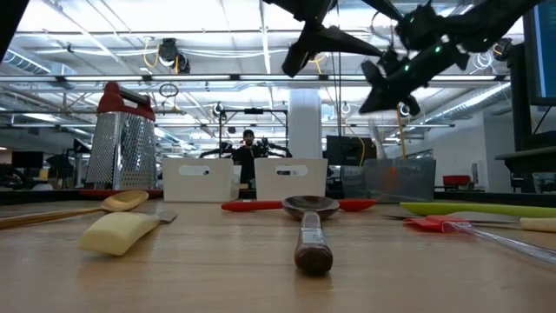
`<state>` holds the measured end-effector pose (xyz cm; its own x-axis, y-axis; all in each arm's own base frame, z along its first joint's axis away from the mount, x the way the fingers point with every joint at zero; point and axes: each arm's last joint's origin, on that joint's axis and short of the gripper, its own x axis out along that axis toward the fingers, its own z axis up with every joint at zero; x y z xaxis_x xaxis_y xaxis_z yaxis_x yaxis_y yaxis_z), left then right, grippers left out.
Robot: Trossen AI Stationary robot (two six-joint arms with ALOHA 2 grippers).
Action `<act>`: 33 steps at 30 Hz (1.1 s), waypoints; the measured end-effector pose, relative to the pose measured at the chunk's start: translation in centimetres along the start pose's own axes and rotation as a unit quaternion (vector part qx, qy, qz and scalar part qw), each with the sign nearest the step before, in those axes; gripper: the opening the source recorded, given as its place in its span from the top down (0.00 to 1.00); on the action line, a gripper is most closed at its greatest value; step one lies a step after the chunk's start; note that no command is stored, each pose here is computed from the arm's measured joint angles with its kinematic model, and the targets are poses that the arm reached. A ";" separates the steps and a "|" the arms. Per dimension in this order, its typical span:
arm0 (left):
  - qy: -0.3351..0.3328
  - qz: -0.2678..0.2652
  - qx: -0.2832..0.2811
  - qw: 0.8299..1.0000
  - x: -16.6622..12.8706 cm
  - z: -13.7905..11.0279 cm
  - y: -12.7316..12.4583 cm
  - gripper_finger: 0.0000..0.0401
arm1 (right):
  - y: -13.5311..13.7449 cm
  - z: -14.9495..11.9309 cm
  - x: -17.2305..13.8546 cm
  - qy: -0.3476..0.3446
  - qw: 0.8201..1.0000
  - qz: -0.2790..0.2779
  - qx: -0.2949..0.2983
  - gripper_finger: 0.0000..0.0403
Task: Pick & Place Kitchen Items
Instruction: Put the orange silicone spatula into the black bin
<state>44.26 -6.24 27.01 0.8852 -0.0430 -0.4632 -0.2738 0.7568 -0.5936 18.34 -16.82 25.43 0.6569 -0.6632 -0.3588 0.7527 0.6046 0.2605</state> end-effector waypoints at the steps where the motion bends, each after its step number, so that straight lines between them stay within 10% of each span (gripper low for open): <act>1: 0.001 -0.001 -0.002 1.000 0.0 -0.1 -0.1 0.52 | -0.3 -0.2 0.5 0.010 1.000 -0.008 0.000 1.00; 16: 0.014 -0.012 0.003 1.000 -0.1 -1.3 -1.2 0.52 | -0.7 -0.2 1.3 0.028 0.999 0.011 0.015 1.00; 33: 0.033 -0.014 0.007 0.999 -0.1 -1.5 -1.1 0.52 | 0.7 -2.5 -0.1 0.203 0.951 0.231 0.022 1.00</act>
<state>43.87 -7.99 26.73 0.8656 -0.1071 -0.4892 -0.2435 0.7636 -0.5980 18.67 -15.25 23.44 0.8536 -0.1005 -0.5112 0.3945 0.7655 0.5083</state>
